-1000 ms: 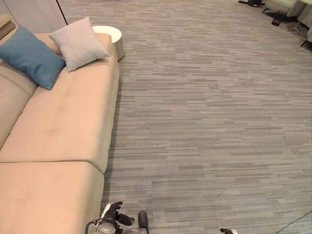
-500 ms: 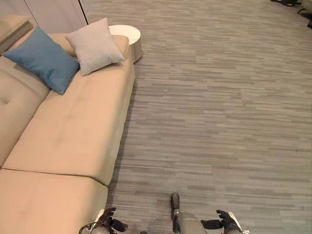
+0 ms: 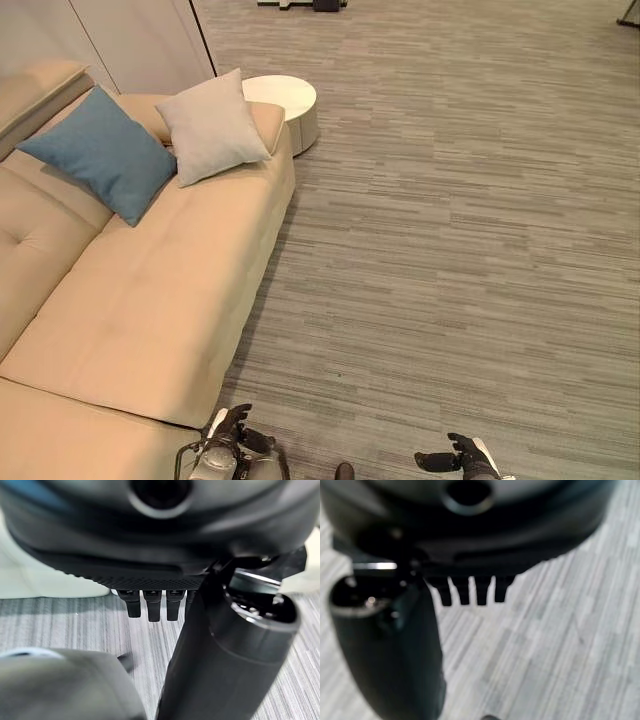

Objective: Pick up all the scattered cushions and arrange them neatly on the sofa.

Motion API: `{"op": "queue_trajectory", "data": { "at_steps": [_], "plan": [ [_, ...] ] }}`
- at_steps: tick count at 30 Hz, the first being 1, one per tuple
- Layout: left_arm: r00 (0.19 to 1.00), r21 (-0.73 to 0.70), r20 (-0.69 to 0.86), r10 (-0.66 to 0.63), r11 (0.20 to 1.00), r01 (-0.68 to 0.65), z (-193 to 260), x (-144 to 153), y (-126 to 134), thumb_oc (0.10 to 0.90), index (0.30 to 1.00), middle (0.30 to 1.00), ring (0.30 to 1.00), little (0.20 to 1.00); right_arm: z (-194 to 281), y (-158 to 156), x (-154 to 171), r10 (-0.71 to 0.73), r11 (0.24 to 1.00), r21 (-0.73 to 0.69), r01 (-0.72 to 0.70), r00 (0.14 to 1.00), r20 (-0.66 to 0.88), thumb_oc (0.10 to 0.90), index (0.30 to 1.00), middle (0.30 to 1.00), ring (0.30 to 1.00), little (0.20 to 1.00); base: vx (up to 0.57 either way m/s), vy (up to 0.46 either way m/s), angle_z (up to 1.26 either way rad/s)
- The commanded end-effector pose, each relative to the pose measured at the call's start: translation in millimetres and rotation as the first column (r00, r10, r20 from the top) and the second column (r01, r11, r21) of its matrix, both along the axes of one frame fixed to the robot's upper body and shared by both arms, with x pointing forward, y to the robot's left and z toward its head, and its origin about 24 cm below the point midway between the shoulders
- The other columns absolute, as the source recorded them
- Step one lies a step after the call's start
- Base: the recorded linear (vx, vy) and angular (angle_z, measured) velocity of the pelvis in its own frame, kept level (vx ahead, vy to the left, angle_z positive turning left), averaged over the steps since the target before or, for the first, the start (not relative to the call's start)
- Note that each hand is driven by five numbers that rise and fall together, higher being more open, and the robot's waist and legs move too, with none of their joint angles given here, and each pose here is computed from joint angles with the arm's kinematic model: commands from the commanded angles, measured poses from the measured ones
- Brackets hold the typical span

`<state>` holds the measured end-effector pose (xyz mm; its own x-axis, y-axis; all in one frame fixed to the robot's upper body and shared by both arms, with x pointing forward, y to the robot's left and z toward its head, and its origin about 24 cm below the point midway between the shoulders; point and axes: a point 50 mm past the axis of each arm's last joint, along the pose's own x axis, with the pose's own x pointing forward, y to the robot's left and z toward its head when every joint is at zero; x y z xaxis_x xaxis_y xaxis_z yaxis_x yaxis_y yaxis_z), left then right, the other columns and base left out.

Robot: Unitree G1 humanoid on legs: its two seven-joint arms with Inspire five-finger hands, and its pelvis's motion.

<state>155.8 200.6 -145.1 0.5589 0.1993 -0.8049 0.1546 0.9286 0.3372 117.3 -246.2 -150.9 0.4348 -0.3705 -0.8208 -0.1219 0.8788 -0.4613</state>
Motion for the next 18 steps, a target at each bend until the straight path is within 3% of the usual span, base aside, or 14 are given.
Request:
{"op": "queue_trajectory", "data": {
  "at_steps": [1, 6, 10, 13, 18],
  "plan": [
    [0.999, 0.049, -0.002, -0.054, 0.997, 0.054, 0, -2, 3, 0.800, 0.900, 0.900, 0.900, 0.900, 6, -29, -14, -0.039, 0.995, -0.091, 0.039, 0.999, -0.001, 0.800, 0.900, 0.900, 0.900, 0.900, 0.36, 0.019, -0.19],
    [0.999, 0.039, -0.049, -0.014, 0.999, 0.016, -6, -17, 6, 0.800, 0.900, 0.900, 0.900, 0.900, 1, -21, -24, -0.016, 0.997, -0.070, 0.012, 0.999, -0.045, 0.800, 0.900, 0.900, 0.900, 0.900, 0.43, 0.093, -0.51],
    [0.999, 0.052, -0.037, -0.030, 0.998, 0.032, -3, -12, 8, 0.800, 0.900, 0.900, 0.900, 0.900, 2, -20, -18, 0.013, 0.998, -0.069, -0.015, 0.999, -0.036, 0.800, 0.900, 0.900, 0.900, 0.900, 0.27, 0.118, -0.32],
    [0.999, 0.062, 0.012, -0.047, 0.997, 0.047, 3, 3, 8, 0.800, 0.900, 0.900, 0.900, 0.900, 4, -17, -9, 0.021, 0.997, -0.069, -0.021, 1.000, -0.006, 0.800, 0.900, 0.900, 0.900, 0.900, 0.22, 0.071, 0.10],
    [0.999, 0.062, 0.012, -0.047, 0.997, 0.046, 3, 3, 8, 0.800, 0.900, 0.900, 0.900, 0.900, 4, -17, -9, 0.021, 0.997, -0.070, -0.021, 1.000, -0.006, 0.800, 0.900, 0.900, 0.900, 0.900, 0.09, -0.003, 0.40]
  ]
}}
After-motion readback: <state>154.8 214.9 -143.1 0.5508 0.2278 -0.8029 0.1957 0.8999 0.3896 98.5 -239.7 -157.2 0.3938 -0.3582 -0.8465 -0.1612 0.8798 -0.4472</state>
